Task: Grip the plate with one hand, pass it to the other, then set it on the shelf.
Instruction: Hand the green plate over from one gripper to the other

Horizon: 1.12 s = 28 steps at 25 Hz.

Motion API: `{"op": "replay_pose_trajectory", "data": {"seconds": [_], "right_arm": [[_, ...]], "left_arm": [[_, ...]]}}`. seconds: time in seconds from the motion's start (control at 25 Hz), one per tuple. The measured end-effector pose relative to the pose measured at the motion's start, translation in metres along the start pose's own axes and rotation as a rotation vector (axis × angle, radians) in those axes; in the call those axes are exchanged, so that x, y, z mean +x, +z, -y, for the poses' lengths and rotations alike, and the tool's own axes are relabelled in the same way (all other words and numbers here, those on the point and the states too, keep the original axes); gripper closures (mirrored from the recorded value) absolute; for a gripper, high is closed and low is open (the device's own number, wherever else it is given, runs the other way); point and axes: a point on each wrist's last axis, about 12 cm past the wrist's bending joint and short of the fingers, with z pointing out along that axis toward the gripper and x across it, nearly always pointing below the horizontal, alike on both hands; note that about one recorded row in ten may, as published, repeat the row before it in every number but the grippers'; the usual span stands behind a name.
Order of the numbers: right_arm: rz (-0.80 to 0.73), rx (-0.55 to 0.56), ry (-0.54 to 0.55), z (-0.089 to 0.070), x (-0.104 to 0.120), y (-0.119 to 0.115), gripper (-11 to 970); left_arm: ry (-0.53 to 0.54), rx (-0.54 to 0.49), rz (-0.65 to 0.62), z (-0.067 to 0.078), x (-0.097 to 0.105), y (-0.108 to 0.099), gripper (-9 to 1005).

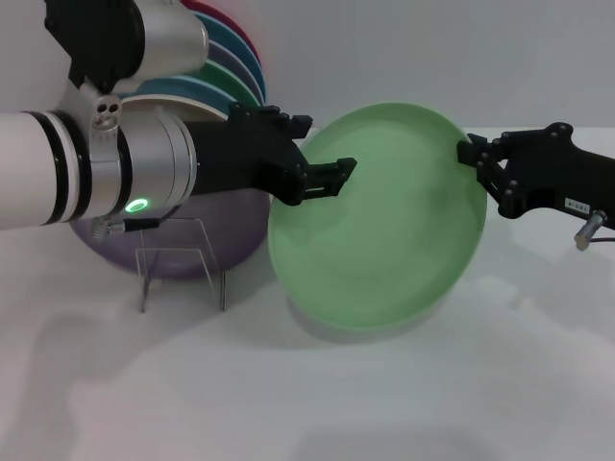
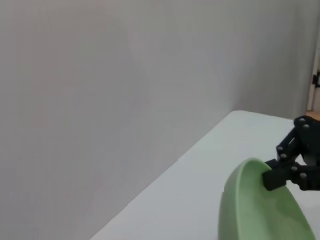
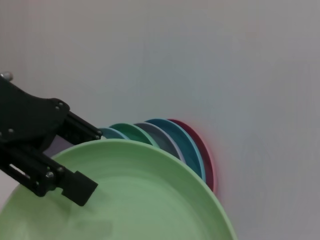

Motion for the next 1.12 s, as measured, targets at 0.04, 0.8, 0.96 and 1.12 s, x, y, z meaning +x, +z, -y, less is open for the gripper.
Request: {"op": "replay_pose_trajectory", "data": {"seconds": [0.04,0.8,0.96,1.12], "right_arm": [[-0.001,-0.001,0.003,0.0,0.0,0.0,847],[0.055,-0.081,0.06,-0.011,-0.002,0.001,816],[0.126,-0.058,0.165,-0.01,0.003,-0.01,809],[0.296,0.047,0.343,0.001,0.02,-0.049,658]], "left_arm": [[0.008,0.001,0.002,0.0,0.0,0.0,211],[0.118,-0.038,0.051,0.002,-0.004,0.0,909],[0.146,-0.058,0.083,0.002,-0.008,0.0,912],[0.242,-0.142,0.198,0.006,-0.009,-0.007,916]]}}
